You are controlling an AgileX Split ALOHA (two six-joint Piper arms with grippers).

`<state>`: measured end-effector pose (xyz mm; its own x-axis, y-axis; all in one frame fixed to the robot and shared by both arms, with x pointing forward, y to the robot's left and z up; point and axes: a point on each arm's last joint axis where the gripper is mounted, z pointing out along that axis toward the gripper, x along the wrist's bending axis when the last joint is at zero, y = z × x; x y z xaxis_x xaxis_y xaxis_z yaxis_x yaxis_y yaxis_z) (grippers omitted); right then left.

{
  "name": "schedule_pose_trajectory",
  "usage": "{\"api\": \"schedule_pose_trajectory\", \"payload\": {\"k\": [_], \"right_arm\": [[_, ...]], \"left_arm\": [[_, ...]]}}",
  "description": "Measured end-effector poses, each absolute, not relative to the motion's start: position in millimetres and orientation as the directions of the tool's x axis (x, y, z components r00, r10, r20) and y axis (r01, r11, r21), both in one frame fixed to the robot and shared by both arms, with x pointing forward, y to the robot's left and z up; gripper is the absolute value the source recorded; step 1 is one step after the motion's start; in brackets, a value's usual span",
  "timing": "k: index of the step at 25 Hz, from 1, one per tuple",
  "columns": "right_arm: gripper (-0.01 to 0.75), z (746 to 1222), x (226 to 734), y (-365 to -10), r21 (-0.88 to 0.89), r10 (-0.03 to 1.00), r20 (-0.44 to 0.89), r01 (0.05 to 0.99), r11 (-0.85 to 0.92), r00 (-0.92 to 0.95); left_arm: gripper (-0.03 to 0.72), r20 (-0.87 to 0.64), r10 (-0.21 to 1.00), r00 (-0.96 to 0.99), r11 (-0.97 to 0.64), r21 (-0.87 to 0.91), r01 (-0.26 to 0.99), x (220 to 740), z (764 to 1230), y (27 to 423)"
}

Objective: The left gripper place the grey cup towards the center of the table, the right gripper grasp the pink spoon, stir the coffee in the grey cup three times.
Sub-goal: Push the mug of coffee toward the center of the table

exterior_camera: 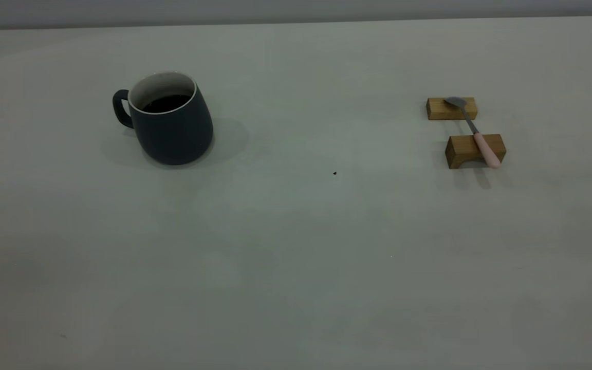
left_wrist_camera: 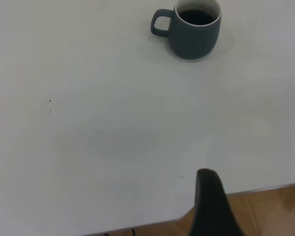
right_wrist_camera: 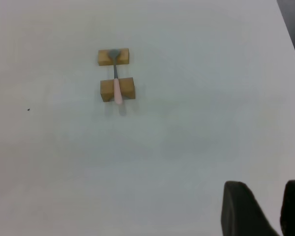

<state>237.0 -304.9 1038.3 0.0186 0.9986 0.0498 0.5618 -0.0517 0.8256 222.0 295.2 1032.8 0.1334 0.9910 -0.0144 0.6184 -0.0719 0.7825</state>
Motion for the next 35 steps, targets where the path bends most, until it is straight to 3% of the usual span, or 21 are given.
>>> {"api": "schedule_pose_trajectory", "payload": {"k": [22,26,35], "right_arm": [[0.240,1038,237,-305,0.826,0.999,0.050,0.562,-0.052,0.019],[0.240,1038,237,-305,0.826,0.999,0.050,0.562,-0.052,0.019],[0.240,1038,237,-305,0.826,0.999,0.050,0.562,-0.052,0.019]], "left_arm": [[0.519,-0.097,0.988,0.117,-0.002,0.761,0.649,229,1035,291],[0.519,-0.097,0.991,0.087,0.010,0.721,0.693,259,1047,292],[0.519,-0.043,0.998,0.047,-0.019,0.502,0.865,385,1041,291]]}}
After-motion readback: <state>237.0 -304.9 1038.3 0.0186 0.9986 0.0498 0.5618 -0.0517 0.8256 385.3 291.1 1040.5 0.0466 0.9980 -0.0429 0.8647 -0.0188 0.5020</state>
